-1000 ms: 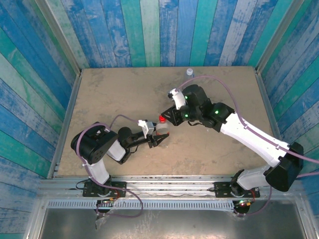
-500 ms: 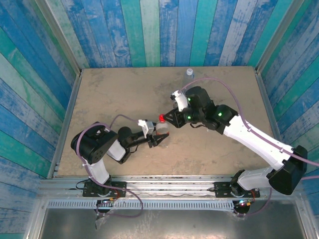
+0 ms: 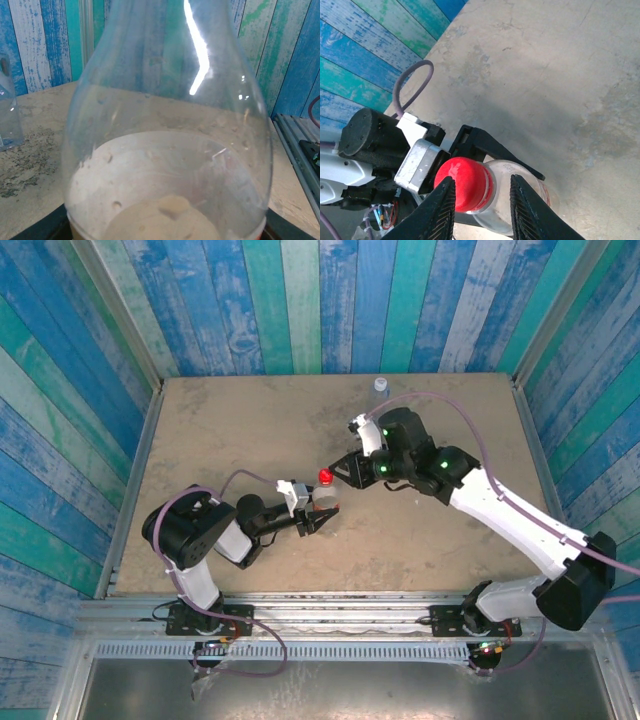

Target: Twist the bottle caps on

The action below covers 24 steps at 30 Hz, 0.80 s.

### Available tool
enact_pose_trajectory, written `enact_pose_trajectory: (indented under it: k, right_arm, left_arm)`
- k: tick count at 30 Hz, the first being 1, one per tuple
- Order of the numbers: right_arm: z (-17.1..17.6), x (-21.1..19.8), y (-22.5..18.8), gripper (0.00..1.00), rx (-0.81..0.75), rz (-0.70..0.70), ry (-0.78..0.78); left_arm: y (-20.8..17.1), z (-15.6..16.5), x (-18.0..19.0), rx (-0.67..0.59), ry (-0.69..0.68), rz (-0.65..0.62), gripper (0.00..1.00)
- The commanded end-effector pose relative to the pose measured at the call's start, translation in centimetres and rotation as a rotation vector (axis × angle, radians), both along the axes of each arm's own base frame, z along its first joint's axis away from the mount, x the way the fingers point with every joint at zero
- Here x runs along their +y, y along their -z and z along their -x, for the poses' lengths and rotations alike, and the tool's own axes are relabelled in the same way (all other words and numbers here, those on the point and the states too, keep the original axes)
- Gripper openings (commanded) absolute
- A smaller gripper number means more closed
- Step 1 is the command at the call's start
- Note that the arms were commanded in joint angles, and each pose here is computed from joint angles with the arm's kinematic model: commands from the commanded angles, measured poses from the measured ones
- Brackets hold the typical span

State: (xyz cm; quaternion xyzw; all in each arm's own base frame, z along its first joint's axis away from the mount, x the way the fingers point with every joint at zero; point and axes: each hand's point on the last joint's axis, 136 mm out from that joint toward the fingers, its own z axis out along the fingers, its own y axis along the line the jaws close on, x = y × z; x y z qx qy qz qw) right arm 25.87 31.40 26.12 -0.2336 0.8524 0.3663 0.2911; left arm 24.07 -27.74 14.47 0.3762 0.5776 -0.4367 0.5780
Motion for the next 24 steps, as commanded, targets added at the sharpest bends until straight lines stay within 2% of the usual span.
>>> enact_pose_trajectory:
  k: [1,8,15,24]
  right_arm:
    - [0.3,1.1,-0.7,0.32,0.028,-0.038,-0.050]
    - [0.2,1.7,-0.1,0.30,0.054,-0.035,-0.080]
    - [0.5,1.8,0.0,0.23,0.067,-0.036,-0.097]
    - [2.3,1.4,0.2,0.24,0.120,-0.081,-0.114]
  left_arm:
    - [3.1,0.1,0.3,0.089,-0.002,-0.070,0.61]
    - [3.1,0.1,0.2,0.090,0.001,-0.071,0.61]
    - [3.1,0.0,0.2,0.094,-0.003,-0.070,0.60]
    - [3.5,-0.7,0.4,0.121,-0.038,-0.076,0.59]
